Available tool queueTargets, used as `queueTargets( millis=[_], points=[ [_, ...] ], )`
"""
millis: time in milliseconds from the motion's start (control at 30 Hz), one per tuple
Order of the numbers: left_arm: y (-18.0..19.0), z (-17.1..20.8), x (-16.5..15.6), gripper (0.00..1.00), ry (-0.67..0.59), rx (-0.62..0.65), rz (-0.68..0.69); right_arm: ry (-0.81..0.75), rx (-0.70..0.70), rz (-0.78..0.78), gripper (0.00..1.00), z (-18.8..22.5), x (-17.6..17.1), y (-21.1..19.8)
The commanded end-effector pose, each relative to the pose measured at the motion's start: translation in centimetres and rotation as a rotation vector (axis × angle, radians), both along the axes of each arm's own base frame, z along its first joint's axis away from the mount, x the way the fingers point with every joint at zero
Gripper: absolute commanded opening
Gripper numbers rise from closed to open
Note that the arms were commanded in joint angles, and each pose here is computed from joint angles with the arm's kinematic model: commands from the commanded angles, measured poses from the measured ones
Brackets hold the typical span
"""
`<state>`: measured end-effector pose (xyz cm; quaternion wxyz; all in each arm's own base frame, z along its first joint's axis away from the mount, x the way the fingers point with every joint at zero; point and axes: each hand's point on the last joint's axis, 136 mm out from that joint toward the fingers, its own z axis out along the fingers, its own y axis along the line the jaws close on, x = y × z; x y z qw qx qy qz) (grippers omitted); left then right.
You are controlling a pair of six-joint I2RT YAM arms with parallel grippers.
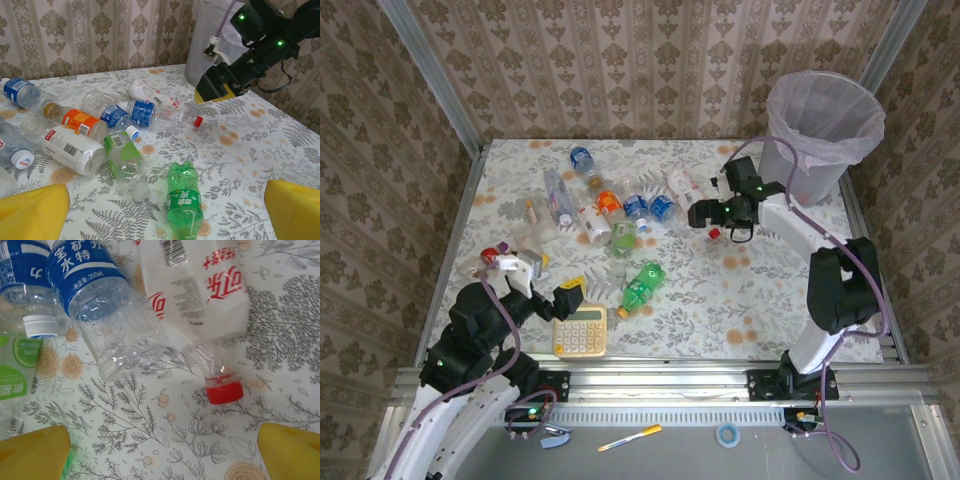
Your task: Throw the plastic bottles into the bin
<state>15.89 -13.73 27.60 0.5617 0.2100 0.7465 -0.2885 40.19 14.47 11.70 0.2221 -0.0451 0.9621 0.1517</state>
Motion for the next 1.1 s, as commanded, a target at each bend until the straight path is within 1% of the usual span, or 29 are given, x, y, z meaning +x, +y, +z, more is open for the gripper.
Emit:
queueTargets(
  millis=[0,200,367,633,833,1067],
  points=[
    [0.1,0.2,-0.2,1.0,-0.026,0.007,-0.007,0.02,-0.081,0.062,0.96,-0.6,0.4,0.6],
    [0.1,0.3,-0.2,1.0,-0.027,0.008,-0.005,0.049,-0.172,0.148,0.95,-2.1,1.5,2.3],
    [0.1,0.3,-0.2,1.0,-0.027,0.007,-0.005,0.056,-0.228,0.164,0.92,-3.2,2.7,3.0],
    [0.1,0.2,-0.2,1.0,-0.024,0.008,-0.006,0.025,-0.305,0.203,0.92,-4.0,4.0,4.2],
    [0.1,0.1,-0.2,1.0,-0.023,0.008,-0.006,0.02,-0.313,0.23,0.91,-4.6,4.3,5.3],
    [0.1,0.2,-0.2,1.0,-0.024,0.008,-0.006,0.013,-0.316,0.247,0.87,-5.0,4.9,6.6]
  ],
)
